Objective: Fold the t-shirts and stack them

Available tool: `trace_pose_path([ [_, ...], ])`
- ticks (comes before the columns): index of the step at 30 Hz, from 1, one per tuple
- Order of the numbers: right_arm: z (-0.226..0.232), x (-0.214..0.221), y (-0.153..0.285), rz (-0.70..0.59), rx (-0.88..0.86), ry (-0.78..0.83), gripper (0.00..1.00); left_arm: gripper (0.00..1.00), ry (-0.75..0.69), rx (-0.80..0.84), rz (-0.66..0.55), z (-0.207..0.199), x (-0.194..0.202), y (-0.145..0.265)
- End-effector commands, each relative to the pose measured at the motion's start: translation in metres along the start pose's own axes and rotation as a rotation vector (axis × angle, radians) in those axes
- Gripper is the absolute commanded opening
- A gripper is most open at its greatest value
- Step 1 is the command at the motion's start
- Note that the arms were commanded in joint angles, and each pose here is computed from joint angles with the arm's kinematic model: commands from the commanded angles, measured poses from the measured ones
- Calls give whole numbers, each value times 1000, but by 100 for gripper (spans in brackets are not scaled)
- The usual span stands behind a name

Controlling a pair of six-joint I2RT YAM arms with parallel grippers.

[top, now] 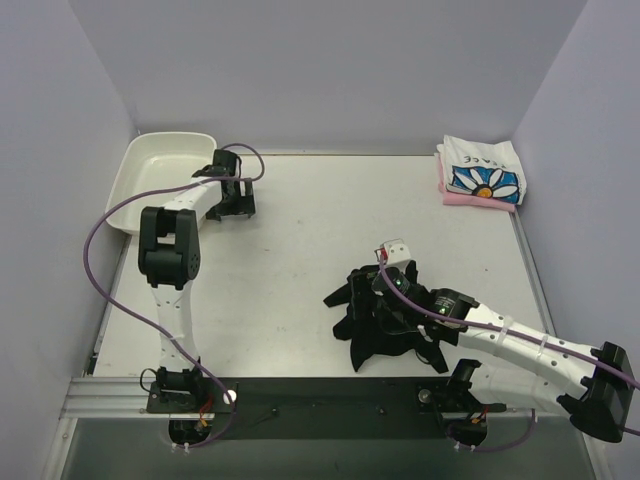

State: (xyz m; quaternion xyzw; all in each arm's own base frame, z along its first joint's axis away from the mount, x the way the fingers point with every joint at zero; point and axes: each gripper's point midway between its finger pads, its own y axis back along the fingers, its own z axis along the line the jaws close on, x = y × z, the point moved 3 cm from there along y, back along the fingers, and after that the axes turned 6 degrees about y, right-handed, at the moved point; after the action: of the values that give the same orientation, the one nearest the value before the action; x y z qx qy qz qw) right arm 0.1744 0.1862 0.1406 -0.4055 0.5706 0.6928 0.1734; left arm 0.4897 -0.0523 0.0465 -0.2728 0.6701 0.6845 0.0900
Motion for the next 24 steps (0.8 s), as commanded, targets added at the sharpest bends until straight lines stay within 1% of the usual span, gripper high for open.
trace_pose_path([
  [1,1,-5,3,-28,3,-3,100,97,34,-51,33,29,3,-7],
  [4,-2,-4,3,-31,18,5,100,97,44,-17,19,23,-1,4],
  [5,-3,-7,4,-38,29,4,100,97,56,10,-17,17,-10,17],
  [7,-8,-9,3,-43,68,18,100,97,55,43,-42,4,-14,34],
  [8,-11,-14,4,-51,91,22,100,97,66,60,-67,-1,-20,52],
  [10,-21,-16,1,-34,161,63,100,98,50,87,-96,-17,-23,75],
  [11,-23,-16,0,-24,178,71,100,97,58,98,-125,-20,-28,96],
  [12,-23,-22,-1,-22,184,69,100,98,49,106,-138,-26,-27,108],
  [13,-27,-18,-7,16,207,78,100,97,33,116,-154,-37,-24,121],
  [14,-26,-17,-9,39,194,79,100,97,31,125,-169,-41,-20,140],
  [15,-24,-19,-11,50,188,79,100,97,28,126,-178,-43,-17,150],
  [16,-23,-15,-16,83,190,88,100,97,-1,132,-195,-56,-8,162],
  [18,-13,-14,-19,122,140,91,100,97,3,150,-213,-59,10,186],
  [19,-12,-7,-22,167,139,103,100,97,-17,168,-219,-69,23,196],
  [20,-6,-3,-22,184,125,105,100,97,9,193,-253,-68,27,215],
  [21,-4,2,-23,204,115,110,100,97,2,181,-228,-65,46,212],
  [22,-4,9,-24,230,126,121,100,97,7,195,-227,-66,55,218],
  [23,-4,13,-25,241,132,124,100,97,16,255,-259,-74,62,237],
  [24,-3,18,-25,252,135,123,99,97,2,254,-232,-71,81,232],
])
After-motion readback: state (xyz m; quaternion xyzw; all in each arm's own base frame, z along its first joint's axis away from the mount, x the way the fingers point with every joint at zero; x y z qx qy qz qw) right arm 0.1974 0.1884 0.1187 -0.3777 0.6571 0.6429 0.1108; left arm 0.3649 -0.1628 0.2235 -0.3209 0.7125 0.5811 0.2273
